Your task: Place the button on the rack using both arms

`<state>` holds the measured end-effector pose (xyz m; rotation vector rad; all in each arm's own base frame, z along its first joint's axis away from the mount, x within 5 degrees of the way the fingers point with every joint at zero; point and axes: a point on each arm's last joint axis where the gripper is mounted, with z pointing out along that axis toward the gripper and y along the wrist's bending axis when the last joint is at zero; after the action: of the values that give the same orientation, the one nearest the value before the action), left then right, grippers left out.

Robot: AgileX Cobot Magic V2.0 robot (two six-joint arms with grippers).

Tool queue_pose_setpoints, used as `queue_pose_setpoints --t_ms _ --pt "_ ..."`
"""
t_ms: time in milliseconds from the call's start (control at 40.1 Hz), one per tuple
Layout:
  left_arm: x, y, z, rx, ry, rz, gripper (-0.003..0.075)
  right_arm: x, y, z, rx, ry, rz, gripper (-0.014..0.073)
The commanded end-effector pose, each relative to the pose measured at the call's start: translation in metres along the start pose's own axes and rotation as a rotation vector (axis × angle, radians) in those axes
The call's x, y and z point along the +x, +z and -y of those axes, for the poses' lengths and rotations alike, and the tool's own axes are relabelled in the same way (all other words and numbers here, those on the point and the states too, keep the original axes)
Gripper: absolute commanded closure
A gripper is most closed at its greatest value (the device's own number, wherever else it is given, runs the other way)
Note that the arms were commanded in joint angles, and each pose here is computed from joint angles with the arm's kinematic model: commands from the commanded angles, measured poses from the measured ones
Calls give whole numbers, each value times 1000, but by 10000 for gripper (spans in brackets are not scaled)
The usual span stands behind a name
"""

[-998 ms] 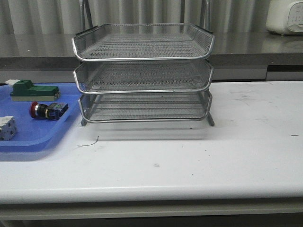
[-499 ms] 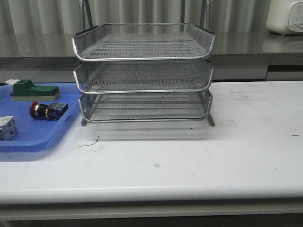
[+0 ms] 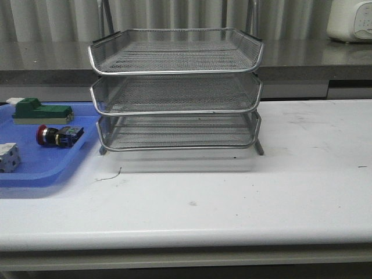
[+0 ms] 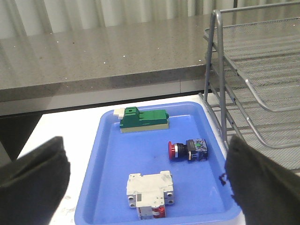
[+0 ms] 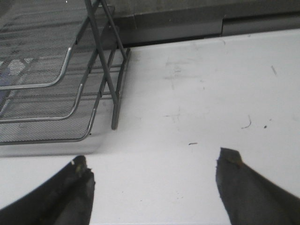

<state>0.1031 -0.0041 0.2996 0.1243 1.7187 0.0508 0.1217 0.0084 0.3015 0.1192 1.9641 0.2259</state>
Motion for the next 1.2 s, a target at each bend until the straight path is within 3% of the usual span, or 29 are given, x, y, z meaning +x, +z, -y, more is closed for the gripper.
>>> queue_pose_setpoints --t_ms 0,250,599,699,899,1173 --pt "-18 -1 -1 2 -11 105 80 -22 19 -1 -2 68 24 34" --pt "-18 -1 -1 2 -11 105 81 -30 66 -1 -12 217 -113 34" --pt "-18 -1 -1 2 -11 105 81 -32 115 -25 -91 220 -220 55" --pt "-18 -1 -1 2 -11 105 81 -32 133 -35 -111 240 -246 100" --pt "-18 -1 -1 2 -11 105 81 -31 164 -44 -122 302 -294 102" --pt "-19 -1 -1 2 -11 109 81 -28 201 -61 -266 364 -384 102"
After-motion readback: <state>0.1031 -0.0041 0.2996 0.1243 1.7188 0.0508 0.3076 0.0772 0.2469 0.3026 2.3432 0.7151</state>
